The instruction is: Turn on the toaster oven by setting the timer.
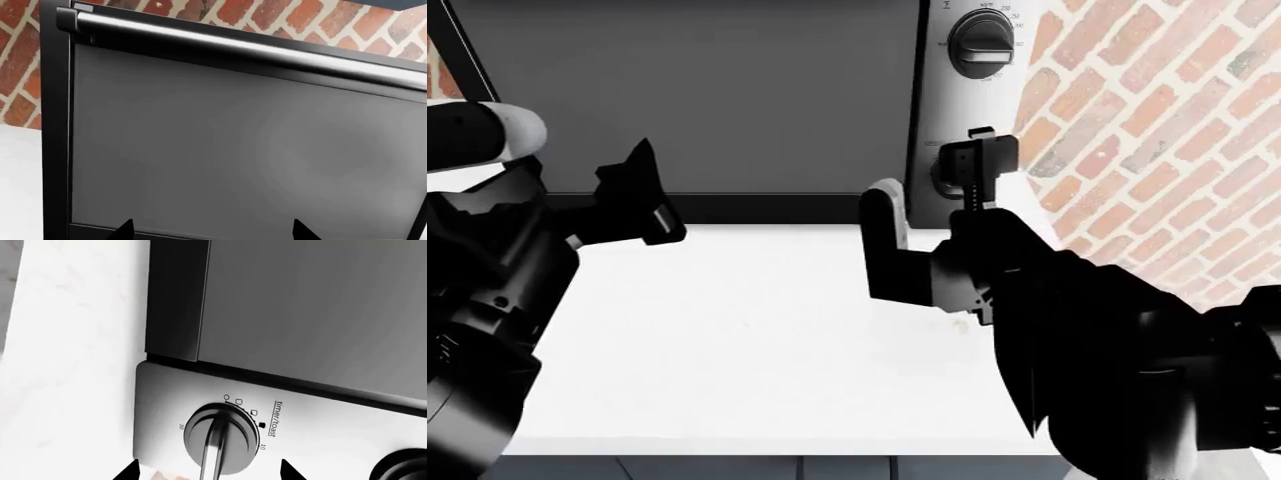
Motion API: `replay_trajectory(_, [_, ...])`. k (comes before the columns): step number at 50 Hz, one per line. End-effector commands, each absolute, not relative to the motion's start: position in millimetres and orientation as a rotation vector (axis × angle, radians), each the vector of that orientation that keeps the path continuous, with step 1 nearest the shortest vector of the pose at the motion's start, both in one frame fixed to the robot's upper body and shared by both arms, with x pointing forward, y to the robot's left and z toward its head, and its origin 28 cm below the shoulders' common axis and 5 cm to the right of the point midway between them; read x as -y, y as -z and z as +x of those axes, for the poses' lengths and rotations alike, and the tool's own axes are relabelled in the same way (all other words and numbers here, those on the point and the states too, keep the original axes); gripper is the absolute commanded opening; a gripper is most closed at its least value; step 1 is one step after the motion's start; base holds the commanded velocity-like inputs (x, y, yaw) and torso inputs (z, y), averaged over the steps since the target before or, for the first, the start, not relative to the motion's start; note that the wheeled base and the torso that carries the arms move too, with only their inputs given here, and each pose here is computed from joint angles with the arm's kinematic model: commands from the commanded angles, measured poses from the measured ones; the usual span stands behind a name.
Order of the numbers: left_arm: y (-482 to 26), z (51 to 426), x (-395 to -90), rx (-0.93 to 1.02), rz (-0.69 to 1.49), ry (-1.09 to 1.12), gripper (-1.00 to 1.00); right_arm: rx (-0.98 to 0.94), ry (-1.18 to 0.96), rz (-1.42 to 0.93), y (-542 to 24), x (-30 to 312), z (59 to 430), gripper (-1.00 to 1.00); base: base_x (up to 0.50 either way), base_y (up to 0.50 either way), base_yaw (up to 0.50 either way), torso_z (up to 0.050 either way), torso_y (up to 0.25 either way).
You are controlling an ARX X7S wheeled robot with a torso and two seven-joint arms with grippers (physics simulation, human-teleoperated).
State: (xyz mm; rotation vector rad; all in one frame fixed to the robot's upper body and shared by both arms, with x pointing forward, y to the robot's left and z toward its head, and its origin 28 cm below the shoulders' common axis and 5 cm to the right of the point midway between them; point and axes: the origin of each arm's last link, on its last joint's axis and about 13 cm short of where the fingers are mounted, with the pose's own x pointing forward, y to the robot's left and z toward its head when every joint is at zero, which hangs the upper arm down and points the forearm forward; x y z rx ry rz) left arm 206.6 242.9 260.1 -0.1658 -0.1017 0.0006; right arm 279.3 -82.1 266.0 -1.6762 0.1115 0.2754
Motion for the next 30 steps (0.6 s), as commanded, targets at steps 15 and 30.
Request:
replay_trajectory(15, [-258.9,206.9,-242.2,0.098,-0.167,0.001,1.0,-0.146,-0.29,-1.695,-254.7,80.1,286.9,1.0,0.0,0.0,0.0,0.0,0.0])
replay_trajectory(30, [-258.7,207.0,-242.0,0.096,-0.168,0.001,1.0,-0.203,-0.275,-1.705,-250.1,81.3,290.5,1.0,0.0,0.0,0.0,0.0,0.0])
